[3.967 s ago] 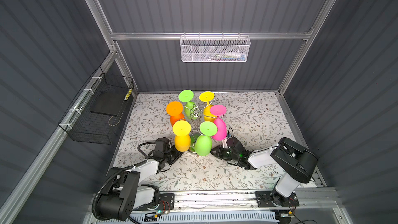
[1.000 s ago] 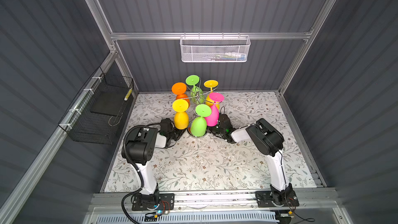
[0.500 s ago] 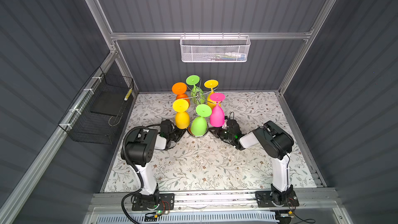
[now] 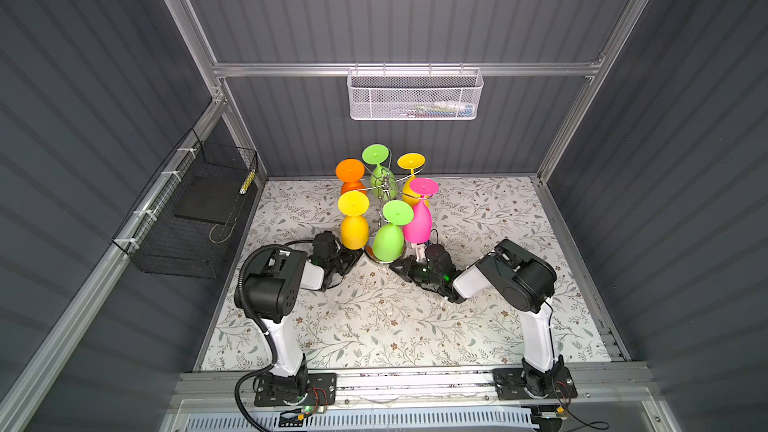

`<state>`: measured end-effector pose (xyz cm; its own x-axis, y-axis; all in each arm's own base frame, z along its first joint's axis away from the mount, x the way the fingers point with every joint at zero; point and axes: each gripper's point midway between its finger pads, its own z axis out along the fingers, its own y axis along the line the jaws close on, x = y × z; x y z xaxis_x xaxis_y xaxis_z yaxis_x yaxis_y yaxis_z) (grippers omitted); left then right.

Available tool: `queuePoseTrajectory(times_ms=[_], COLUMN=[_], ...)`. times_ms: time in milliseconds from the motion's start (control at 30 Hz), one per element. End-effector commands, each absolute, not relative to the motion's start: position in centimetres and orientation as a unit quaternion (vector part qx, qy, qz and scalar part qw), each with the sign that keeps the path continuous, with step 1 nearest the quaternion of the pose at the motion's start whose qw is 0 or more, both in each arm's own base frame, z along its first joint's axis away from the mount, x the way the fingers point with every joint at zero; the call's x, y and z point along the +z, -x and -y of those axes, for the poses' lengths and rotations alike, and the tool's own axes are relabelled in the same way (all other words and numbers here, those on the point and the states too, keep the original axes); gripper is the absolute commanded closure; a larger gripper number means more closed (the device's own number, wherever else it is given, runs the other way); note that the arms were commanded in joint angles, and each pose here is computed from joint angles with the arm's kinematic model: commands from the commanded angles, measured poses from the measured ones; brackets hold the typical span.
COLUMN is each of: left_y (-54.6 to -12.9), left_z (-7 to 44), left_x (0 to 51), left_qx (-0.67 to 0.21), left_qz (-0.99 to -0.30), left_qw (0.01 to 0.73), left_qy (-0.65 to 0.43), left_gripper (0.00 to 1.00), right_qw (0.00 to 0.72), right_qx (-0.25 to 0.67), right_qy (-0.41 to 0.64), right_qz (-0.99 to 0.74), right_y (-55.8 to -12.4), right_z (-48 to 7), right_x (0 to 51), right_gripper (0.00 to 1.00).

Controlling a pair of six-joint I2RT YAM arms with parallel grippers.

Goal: Take the wine glass off the wine glass rack

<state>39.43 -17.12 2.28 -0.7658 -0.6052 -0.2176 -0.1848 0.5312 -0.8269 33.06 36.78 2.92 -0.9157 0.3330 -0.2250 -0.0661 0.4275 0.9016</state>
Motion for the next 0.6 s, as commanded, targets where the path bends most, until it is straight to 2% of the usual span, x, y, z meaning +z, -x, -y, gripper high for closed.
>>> queuePoseTrajectory(times_ms=[0,567], left_y=[-37.2,-39.5], left_z=[18.3,19.4], left_x=[-0.1,0.6], left_qx=[-0.405,-0.396], left_qz=[-0.863,-0.869], left_qw=[0.191,0.189], left_qy=[0.234,0.229], left_gripper=[1.0,1.0], right_qw=[0.195,0.209], right_qx=[0.514,0.475], right_qy=[-0.089,-0.126], right_qz=[-0.831,-0.845], right_y=[-33.8,-38.0], right_z=[-36.7,-34.0], right_x=[2.1,1.4], right_gripper=[1.0,1.0])
